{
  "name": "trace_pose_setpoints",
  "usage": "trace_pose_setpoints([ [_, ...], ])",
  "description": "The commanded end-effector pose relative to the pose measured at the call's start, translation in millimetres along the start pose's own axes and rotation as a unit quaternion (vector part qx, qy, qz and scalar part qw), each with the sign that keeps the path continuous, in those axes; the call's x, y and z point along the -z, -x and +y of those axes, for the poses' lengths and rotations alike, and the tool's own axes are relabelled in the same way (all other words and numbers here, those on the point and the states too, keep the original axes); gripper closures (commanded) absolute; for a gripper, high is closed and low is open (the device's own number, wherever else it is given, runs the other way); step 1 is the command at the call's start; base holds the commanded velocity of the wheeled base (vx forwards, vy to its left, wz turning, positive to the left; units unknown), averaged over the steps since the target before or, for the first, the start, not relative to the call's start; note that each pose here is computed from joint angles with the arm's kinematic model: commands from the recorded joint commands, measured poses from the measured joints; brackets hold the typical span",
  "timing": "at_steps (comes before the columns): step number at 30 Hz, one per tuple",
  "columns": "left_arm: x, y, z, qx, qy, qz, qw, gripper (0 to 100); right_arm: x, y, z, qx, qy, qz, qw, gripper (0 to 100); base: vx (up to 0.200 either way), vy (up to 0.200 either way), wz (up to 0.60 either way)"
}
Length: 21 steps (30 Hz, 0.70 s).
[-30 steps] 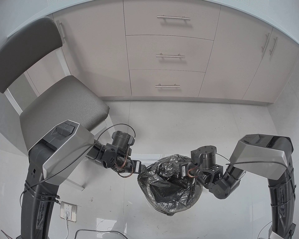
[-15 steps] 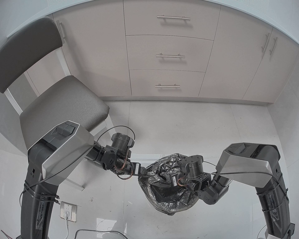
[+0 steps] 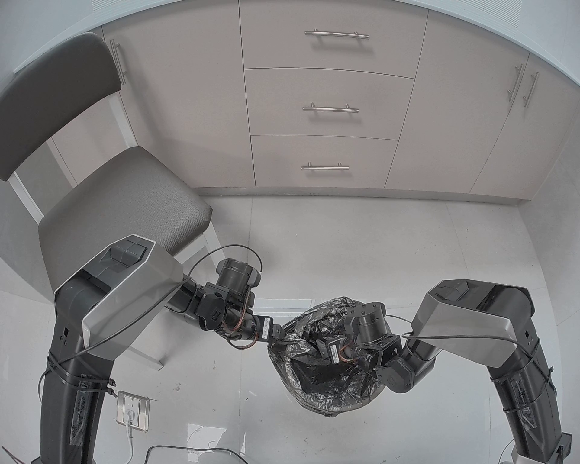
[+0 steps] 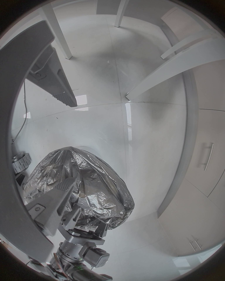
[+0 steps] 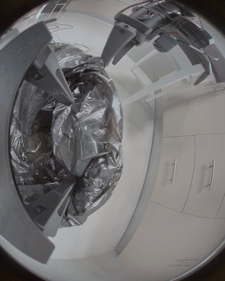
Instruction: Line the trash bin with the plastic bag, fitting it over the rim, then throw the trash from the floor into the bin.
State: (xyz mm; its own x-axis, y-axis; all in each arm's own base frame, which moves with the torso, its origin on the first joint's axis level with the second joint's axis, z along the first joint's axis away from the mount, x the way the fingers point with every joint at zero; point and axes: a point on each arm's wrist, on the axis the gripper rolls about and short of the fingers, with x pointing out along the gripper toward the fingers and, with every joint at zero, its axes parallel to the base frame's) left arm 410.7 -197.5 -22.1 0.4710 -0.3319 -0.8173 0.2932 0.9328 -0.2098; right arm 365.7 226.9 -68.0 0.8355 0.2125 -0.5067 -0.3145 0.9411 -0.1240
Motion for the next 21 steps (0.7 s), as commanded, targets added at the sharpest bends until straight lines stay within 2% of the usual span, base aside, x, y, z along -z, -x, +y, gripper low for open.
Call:
trace_pose_setpoints([
  [1,1.2,-1.1,1.2,-0.001,0.001,0.003,1.0,0,-2.3,-1.6,6.5,-0.006,-0.004,-0.006,1.0,0,0.0,0.0,0.0],
  [7,-1.5,2.3,0.9,0.0,0.005,-0.003,1.0,0,-21.3,21.4,10.5,-0.016,-0.022,-0.025,0.9993,0,0.0,0.0,0.0],
  [8,-4.2,7.5,-0.3,0.001,0.012,-0.008,0.9999,0,-30.5,37.4,11.9,-0.023,-0.022,-0.032,0.999,0,0.0,0.0,0.0],
  [12,-10.2,28.1,-6.9,0.011,0.021,-0.021,0.9995,0,-37.6,60.0,8.7,-0.028,-0.028,-0.046,0.9982,0,0.0,0.0,0.0],
  [16,-6.1,43.4,-23.7,0.027,0.007,-0.02,0.9994,0,-32.9,80.0,10.5,-0.039,-0.04,-0.065,0.9963,0,0.0,0.0,0.0],
  [21,11.8,45.3,-47.2,0.021,-0.025,-0.017,0.9993,0,-28.6,90.6,8.2,-0.045,-0.06,-0.101,0.992,0,0.0,0.0,0.0],
])
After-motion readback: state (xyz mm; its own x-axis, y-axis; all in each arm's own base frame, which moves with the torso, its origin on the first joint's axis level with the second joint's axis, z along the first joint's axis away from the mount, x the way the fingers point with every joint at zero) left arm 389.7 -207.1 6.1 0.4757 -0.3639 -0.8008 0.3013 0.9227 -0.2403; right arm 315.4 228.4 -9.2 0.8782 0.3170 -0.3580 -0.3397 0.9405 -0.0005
